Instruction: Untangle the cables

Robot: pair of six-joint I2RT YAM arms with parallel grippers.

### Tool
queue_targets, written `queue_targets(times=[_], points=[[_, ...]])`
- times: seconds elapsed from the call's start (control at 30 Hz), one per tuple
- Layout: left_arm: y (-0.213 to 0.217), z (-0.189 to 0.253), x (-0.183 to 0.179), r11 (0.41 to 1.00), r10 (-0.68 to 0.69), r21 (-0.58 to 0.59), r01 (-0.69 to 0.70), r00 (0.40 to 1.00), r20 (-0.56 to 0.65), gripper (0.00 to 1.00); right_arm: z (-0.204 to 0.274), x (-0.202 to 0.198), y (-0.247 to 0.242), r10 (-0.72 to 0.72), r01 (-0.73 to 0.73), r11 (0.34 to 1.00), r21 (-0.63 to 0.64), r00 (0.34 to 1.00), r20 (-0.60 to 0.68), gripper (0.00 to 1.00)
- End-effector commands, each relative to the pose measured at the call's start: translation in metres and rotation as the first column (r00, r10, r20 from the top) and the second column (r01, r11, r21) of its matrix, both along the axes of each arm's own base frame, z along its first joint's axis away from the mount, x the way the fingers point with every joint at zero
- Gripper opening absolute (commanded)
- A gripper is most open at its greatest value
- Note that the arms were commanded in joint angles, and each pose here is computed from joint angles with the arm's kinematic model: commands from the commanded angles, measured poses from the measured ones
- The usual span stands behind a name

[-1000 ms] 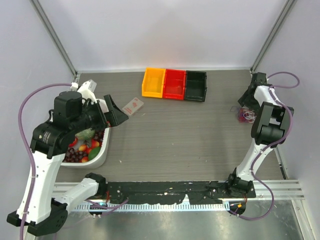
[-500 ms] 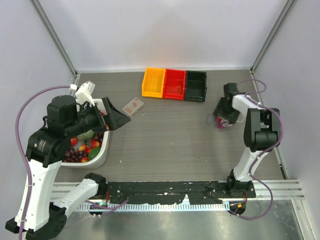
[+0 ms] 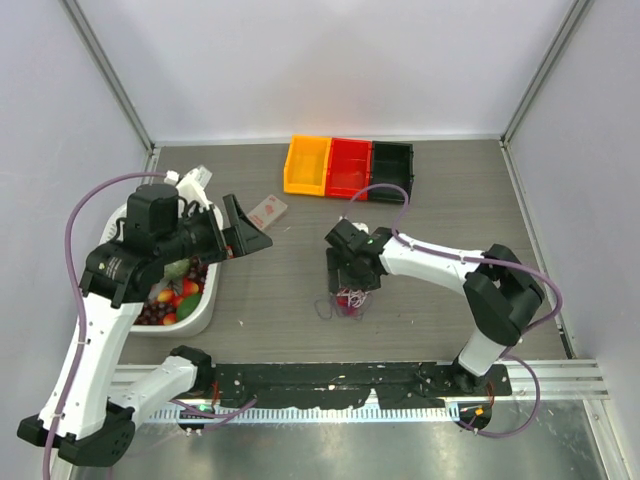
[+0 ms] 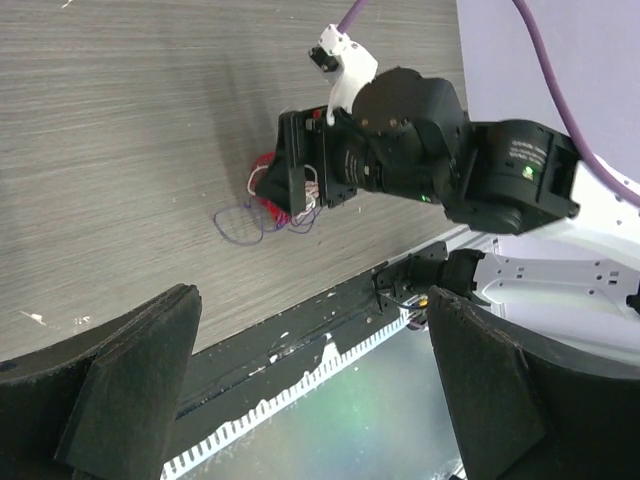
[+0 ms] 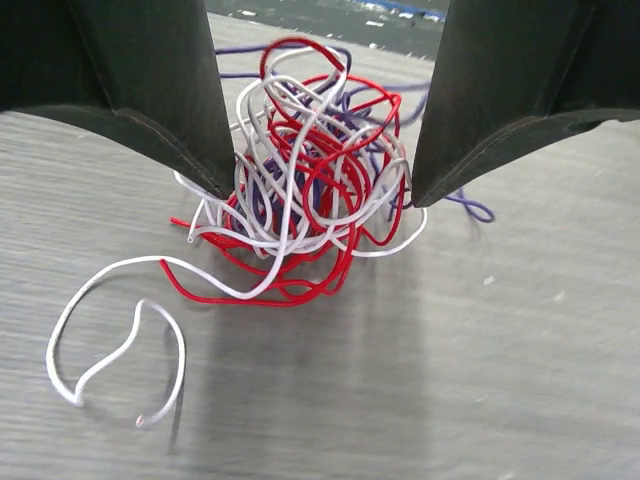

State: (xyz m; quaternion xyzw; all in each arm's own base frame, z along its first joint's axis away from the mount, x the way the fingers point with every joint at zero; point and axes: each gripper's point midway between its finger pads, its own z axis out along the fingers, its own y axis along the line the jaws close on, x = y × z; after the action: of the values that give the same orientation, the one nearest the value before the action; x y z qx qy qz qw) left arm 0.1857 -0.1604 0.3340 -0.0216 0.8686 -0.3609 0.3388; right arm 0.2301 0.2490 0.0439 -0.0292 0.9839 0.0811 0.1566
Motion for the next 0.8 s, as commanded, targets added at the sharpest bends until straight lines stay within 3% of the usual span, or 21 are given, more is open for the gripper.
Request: queue_targets(times=[0.0,0.13,0.37,0.53,0.7,0.77], points=[[-0.005,-0.003,0.007,1.0,-0.002,-0.007,0.002,1.0,0.007,0.99,0.05,0.001,0.028,0.005,-0.013,0.994,0.109,0.997,0.071,0.76],[-0.017,-0.015,0.007,0.998,-0.037,-0.048,0.036,0.999,-0.026,0.99,0.084,-0.006,0.034,0.082,-0.103,0.976,0.192,0.99,0.115,0.8],[-0.049,-0.056,0.018,0.989,-0.047,-0.146,0.024,0.987,-0.156,0.97,0.126,-0.015,-0.006,0.127,-0.153,0.983,0.104,0.967,0.22,0.82],[-0.093,-0.098,0.02,0.998,-0.07,-0.022,0.066,0.964,-0.258,0.95,0.133,-0.033,-0.004,0.136,-0.192,0.954,0.23,0.962,0.238,0.83],[-0.138,-0.164,0.012,0.992,-0.085,0.051,0.117,0.907,-0.413,0.76,0.118,-0.048,-0.022,0.07,-0.133,0.954,0.268,0.971,0.23,0.83],[-0.151,-0.179,0.016,0.994,-0.08,0.03,0.101,0.905,-0.418,0.7,0.108,-0.054,-0.025,0.067,-0.141,0.944,0.298,0.967,0.246,0.83]])
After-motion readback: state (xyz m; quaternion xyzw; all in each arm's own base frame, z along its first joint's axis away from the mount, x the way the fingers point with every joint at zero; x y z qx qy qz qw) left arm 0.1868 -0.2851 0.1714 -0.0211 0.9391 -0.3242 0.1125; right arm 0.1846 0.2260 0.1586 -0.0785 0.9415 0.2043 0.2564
